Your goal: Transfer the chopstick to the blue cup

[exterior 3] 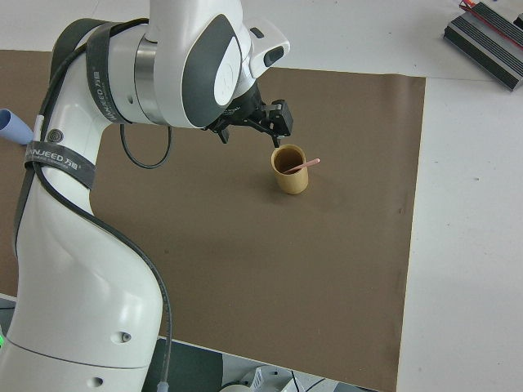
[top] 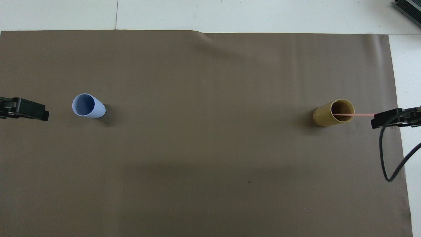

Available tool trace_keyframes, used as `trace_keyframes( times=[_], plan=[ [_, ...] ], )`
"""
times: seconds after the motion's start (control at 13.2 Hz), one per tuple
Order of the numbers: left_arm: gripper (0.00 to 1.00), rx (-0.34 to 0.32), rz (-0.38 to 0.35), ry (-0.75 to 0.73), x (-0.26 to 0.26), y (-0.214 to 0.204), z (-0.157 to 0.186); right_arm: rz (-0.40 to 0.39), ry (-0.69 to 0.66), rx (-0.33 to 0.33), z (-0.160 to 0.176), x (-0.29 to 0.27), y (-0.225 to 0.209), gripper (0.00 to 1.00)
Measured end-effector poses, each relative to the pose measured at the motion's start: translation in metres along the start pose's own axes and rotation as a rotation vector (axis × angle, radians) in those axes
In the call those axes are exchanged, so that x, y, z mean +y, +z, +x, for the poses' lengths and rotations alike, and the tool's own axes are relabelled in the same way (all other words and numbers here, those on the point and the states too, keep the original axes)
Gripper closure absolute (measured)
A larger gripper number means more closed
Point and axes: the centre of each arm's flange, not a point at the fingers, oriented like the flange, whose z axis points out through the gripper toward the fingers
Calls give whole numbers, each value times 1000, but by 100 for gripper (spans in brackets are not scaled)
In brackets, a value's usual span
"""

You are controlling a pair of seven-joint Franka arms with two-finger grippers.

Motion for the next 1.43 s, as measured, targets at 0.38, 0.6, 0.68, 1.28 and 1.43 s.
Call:
trace_keyframes(
  times=[0.38, 0.6, 0.68, 1.28, 1.43],
  plan=[
    [0, 0, 0, 1, 0, 0, 0, -3, 0, 70, 7, 0, -7, 0],
    [0, 7, 0, 1, 0, -1, 1, -5, 1, 53, 4, 1, -11, 0],
    [0, 12, 0, 1, 0, -1, 1, -5, 1, 53, 4, 1, -12, 0],
    [0, 77, 3, -14, -11, -5, 9, -5, 1, 53, 4, 1, -12, 0],
    [0, 88, 5, -11, -27, 0, 14, -5, 1, 53, 4, 1, -12, 0]
  ],
)
